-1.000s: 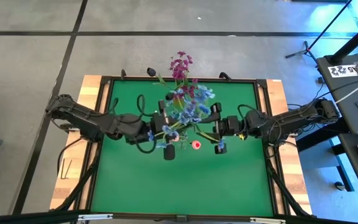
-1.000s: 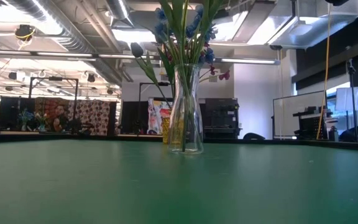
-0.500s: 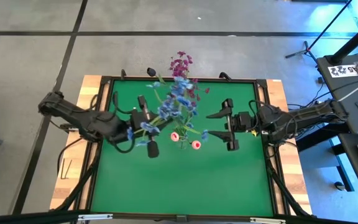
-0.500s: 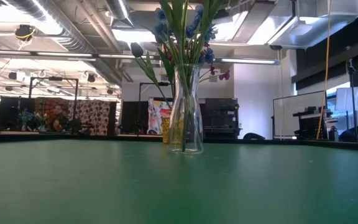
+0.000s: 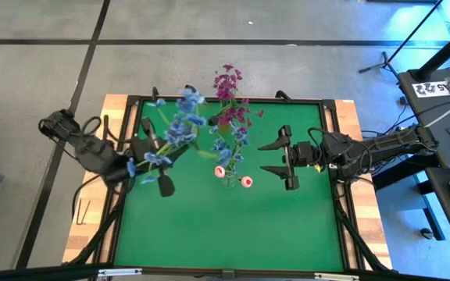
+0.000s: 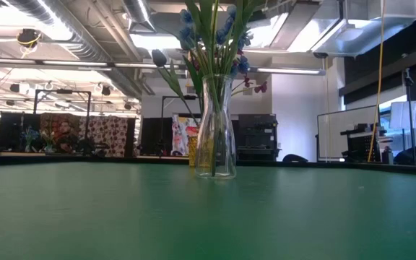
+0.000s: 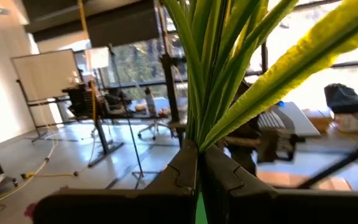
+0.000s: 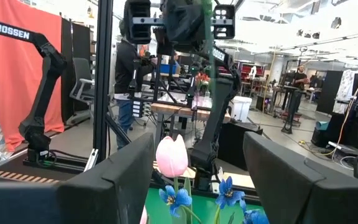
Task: Sort flowers into vase by color
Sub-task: Put the blue flowers into the transparent vase
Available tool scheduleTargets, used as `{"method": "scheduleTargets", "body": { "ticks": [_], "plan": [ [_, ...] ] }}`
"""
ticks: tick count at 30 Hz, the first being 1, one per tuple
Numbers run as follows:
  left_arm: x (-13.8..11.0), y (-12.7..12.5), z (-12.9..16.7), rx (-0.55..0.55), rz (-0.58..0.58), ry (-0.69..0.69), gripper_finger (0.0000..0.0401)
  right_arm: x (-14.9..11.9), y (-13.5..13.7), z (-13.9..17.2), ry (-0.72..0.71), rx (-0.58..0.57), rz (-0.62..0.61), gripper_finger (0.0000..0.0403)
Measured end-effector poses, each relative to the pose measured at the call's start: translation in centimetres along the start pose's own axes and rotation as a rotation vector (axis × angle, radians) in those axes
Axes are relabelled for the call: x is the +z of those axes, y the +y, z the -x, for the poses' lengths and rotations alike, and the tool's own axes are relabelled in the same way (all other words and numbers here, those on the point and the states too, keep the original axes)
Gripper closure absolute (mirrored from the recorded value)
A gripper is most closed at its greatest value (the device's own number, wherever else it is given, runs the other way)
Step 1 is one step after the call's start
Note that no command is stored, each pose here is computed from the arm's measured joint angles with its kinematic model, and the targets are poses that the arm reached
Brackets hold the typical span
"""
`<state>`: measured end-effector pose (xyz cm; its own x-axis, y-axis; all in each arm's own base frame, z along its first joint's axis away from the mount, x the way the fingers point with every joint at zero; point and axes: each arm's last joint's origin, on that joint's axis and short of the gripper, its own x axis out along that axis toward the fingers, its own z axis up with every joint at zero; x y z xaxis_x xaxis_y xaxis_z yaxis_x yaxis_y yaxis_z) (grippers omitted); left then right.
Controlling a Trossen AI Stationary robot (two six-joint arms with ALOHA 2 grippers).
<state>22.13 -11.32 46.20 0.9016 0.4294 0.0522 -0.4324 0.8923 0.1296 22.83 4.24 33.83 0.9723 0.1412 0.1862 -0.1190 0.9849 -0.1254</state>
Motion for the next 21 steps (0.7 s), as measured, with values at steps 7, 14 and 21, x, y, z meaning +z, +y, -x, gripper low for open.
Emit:
{"method": "scheduleTargets", "body": {
  "ticks": [7,14,21],
  "plan": [
    [-3.7,-0.6,-0.8,-0.006,0.011,0.074,0.0401,-0.1,0.0,-0.1,0.008,0.005,0.0,0.0155],
    [-5.9,0.1,-3.6,-0.115,0.1,-0.004,0.0401,-0.4,0.1,-0.1,0.029,0.014,-0.011,0.0155],
    [-6.8,1.0,-6.0,-0.209,0.16,-0.036,0.0401,-1.0,0.2,-1.2,-0.005,0.01,-0.034,0.0155]
  ]
}}
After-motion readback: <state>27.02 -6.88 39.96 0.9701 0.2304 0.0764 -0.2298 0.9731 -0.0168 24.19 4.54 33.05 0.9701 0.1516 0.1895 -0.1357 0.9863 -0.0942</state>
